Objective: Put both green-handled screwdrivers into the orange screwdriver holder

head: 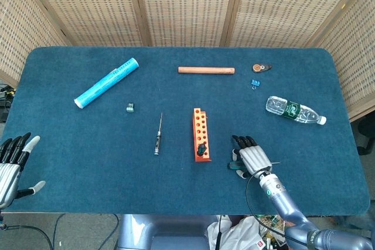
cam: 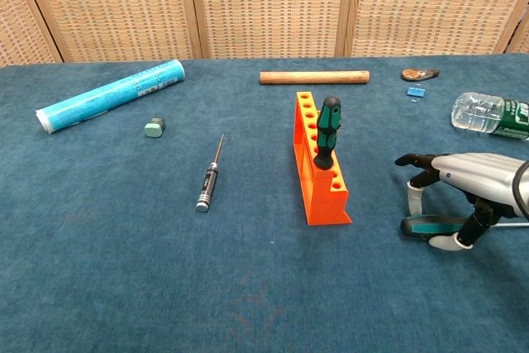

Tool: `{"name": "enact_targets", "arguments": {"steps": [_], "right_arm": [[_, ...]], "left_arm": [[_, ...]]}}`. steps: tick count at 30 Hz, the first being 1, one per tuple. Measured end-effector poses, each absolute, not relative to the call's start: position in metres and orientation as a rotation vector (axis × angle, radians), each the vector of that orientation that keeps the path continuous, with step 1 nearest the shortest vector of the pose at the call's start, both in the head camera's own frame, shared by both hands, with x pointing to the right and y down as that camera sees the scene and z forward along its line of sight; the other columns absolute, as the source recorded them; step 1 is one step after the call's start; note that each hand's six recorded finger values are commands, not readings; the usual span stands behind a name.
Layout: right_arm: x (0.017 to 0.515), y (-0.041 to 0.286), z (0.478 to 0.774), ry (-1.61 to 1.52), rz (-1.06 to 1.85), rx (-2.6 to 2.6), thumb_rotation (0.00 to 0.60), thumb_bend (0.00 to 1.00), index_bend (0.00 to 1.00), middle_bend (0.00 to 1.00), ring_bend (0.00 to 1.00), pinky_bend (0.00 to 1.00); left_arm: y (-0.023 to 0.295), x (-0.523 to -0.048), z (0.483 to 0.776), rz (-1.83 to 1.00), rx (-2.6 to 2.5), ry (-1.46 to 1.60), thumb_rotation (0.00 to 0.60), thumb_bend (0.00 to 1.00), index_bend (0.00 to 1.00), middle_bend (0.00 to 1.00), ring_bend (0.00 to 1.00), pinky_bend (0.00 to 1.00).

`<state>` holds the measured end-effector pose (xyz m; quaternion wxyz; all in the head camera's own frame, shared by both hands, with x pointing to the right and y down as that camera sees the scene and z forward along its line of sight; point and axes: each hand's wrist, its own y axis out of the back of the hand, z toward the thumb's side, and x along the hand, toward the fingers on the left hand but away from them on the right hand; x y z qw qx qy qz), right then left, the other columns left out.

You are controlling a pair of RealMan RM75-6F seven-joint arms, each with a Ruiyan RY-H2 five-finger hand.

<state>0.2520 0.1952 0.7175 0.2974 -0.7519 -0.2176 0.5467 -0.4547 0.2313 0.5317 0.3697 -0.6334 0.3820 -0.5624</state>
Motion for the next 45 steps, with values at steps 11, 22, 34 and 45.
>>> {"name": "enact_targets", "arguments": {"steps": [11,22,34,45], "right_arm": [[0.246,0.188,0.7,-0.702,1.377,-2.06,0.6,0.34,0.65,0.02,0.0,0.0],[0.249,0.148,0.625,-1.084,1.124,-2.183,0.6,0.35,0.66,0.11,0.0,0.0],[0.236,0.103,0.575,-1.346,0.93,-2.287,0.6,0.35,0.67,0.16,0.0,0.03],[0.209,0.071,0.549,-1.372,0.9,-2.314,0.6,0.39,0.67,0.16,0.0,0.03]], "left_arm": [[0.231,-0.455,0.532,-1.445,-1.628,0.981,0.6,0.0,0.0,0.0,0.0,0.0],[0.231,-0.454,0.531,-1.438,-1.643,0.979,0.6,0.0,0.0,0.0,0.0,0.0],[0.227,-0.458,0.534,-1.453,-1.656,0.988,0.6,0.0,0.0,0.0,0.0,0.0],[0.222,-0.46,0.536,-1.471,-1.653,0.997,0.6,0.0,0.0,0.0,0.0,0.0]]}}
